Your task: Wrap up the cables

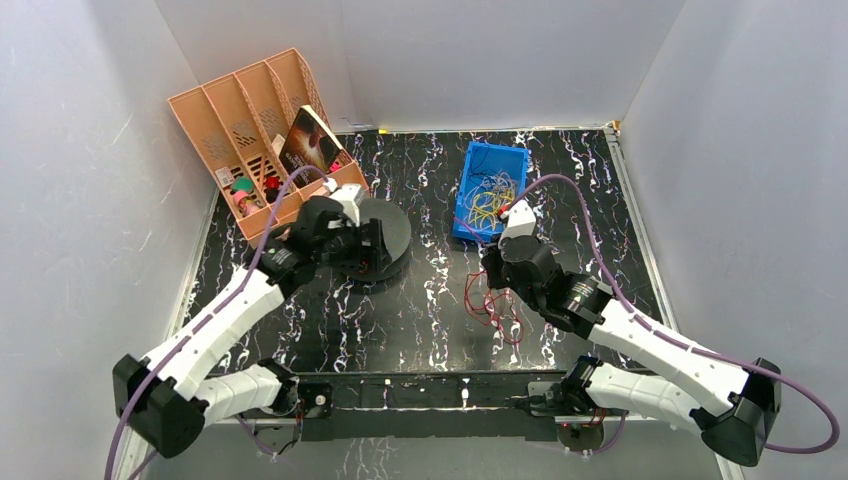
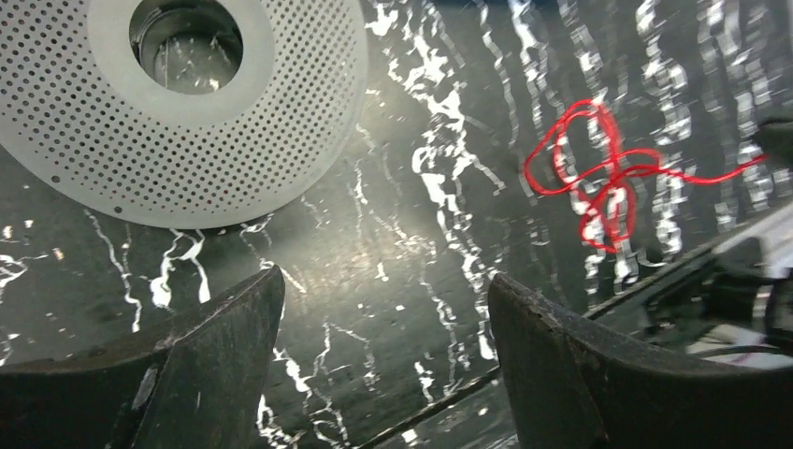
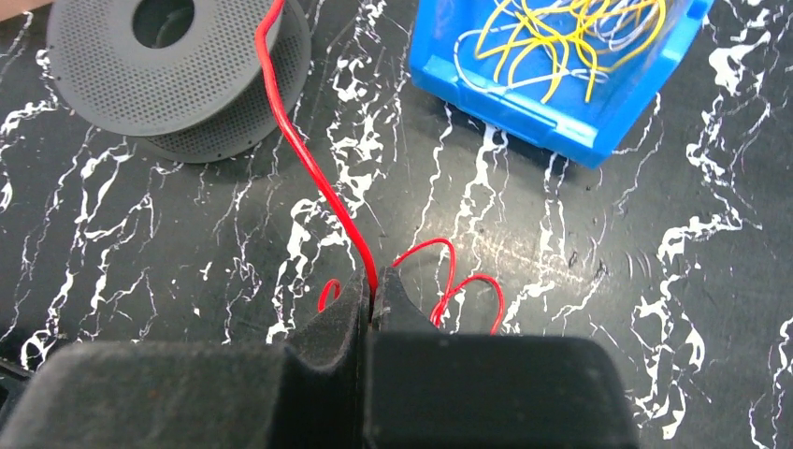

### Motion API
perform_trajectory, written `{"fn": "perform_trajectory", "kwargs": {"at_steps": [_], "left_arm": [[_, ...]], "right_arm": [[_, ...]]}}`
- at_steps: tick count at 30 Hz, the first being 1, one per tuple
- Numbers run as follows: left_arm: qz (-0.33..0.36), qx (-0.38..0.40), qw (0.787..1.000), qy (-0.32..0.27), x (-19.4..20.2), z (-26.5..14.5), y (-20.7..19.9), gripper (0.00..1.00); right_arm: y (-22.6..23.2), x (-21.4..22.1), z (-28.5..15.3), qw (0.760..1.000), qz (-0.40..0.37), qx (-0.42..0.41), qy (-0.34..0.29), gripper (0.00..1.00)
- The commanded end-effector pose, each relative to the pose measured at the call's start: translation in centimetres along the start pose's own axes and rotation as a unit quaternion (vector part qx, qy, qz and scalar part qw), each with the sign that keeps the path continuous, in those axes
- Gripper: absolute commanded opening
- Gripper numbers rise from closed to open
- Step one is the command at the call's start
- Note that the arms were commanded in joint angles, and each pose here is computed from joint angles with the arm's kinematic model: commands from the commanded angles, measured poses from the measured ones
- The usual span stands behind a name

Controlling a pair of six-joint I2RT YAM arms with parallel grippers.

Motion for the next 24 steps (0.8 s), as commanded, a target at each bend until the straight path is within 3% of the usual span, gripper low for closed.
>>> {"fn": "perform_trajectory", "kwargs": {"at_steps": [1, 6, 11, 18, 24], "left_arm": [[0.096, -0.114, 0.988, 0.032, 0.2, 0.6, 1.2, 0.79], [0.172, -0.205, 0.962, 0.054, 1.1, 1.8, 2.8, 0.83], [0.146, -0.239, 0.959, 0.044, 1.4, 2.3, 3.6, 0.9], [0.009, -0.164, 0.986, 0.0, -0.5, 2.2, 6.0, 0.91], [-0.1, -0.105, 0.989, -0.043, -1.7, 1.6, 8.4, 0.94]], "right_arm": [[-0.1, -1.2, -0.2, 0.999, 0.036, 0.005, -0.005, 0.0], [-0.3, -0.5, 0.4, 0.999, 0.042, -0.006, 0.002, 0.0], [-0.3, 0.0, 0.8, 0.999, 0.047, -0.02, 0.007, 0.0], [0.0, 0.2, 0.9, 0.998, 0.049, -0.038, 0.01, 0.0], [0.3, -0.1, 0.9, 0.998, 0.046, -0.051, 0.008, 0.0]]}}
Point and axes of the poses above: each gripper's point midway between its finger pads, its own z axis out along the fingers, its own y axis along the line the jaws close on, x = y × z, the point moved 6 cm from there along -z, back along the fingers
